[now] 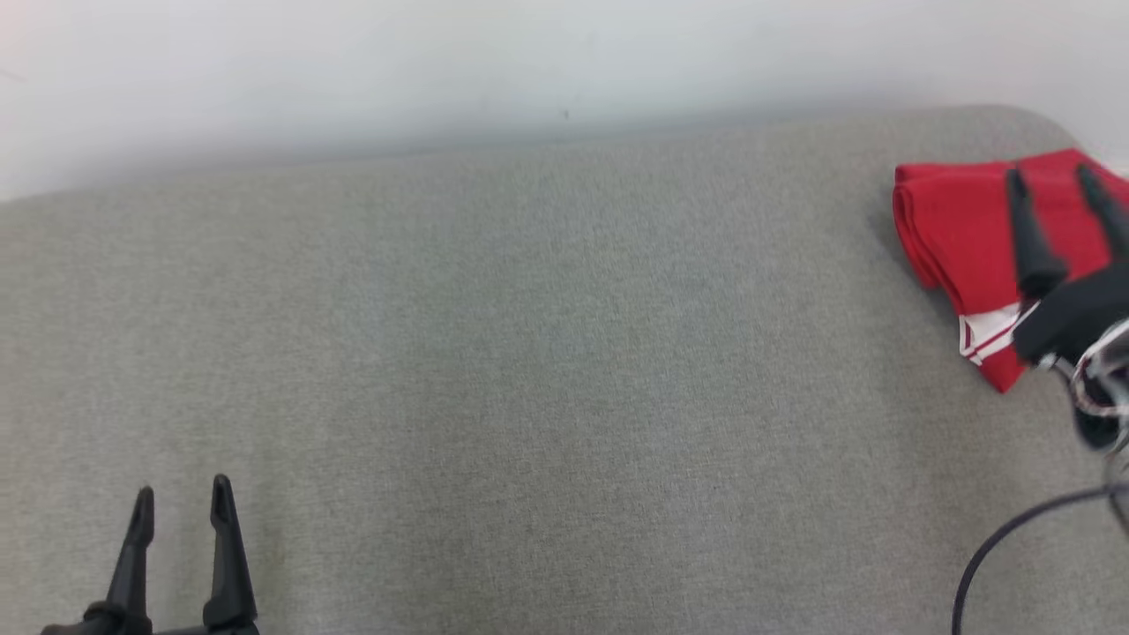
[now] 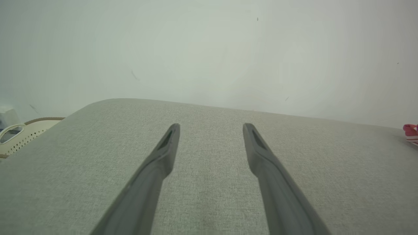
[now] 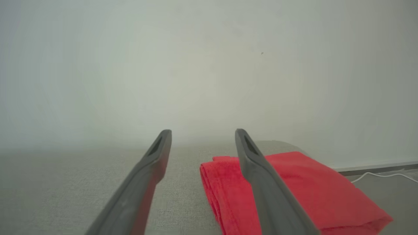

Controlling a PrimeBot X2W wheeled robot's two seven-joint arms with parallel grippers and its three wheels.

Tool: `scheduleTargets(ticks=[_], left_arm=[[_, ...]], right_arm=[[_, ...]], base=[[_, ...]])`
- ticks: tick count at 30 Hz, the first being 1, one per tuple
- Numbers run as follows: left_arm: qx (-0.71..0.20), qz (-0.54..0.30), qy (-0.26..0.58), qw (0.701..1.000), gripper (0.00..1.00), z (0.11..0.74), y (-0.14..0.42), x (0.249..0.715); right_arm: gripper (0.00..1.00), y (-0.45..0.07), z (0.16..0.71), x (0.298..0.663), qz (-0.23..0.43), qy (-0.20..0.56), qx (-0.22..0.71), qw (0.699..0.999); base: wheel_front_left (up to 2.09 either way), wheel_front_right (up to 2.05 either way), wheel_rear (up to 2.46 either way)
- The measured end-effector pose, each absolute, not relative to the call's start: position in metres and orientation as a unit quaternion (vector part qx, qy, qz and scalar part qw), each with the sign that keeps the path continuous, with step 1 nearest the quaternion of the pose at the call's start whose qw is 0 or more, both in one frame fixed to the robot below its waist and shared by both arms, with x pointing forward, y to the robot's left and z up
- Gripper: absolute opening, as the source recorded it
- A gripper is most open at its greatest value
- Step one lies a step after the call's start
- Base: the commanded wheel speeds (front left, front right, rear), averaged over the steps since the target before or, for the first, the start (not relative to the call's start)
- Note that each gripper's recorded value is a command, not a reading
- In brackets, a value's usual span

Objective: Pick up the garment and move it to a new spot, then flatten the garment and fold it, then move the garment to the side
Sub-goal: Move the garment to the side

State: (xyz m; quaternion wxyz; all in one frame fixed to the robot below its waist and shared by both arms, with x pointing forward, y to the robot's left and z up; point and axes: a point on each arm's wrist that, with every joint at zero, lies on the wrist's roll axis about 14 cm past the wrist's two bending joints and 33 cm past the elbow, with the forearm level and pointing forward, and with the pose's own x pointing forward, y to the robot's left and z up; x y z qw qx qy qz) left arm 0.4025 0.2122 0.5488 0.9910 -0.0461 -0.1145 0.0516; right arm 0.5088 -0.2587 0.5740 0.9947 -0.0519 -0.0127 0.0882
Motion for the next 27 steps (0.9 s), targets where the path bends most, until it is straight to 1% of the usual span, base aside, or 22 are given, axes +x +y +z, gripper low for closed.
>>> scheduleTargets(ticks=[8,13,19,27], left_arm=[[-0.05,0.053,-0.128,0.989,1.0,0.56,0.216,0.383],[-0.05,0.058,-0.133,0.988,1.0,0.563,0.22,0.372],[-0.05,0.066,-0.136,0.987,1.0,0.565,0.224,0.36],[-0.053,0.077,-0.137,0.986,1.0,0.565,0.23,0.347]], right_arm=[[1.0,-0.226,0.573,0.477,0.101,-0.052,-0.007,0.994],[1.0,-0.187,0.553,0.449,0.135,-0.053,0.007,0.989],[1.0,-0.176,0.548,0.423,0.128,-0.067,0.039,0.989],[1.0,-0.166,0.542,0.391,0.117,-0.078,0.048,0.989]], base=[[0.0,0.0,0.0],[0.0,0.0,0.0],[0.0,0.0,0.0],[0.0,0.0,0.0]])
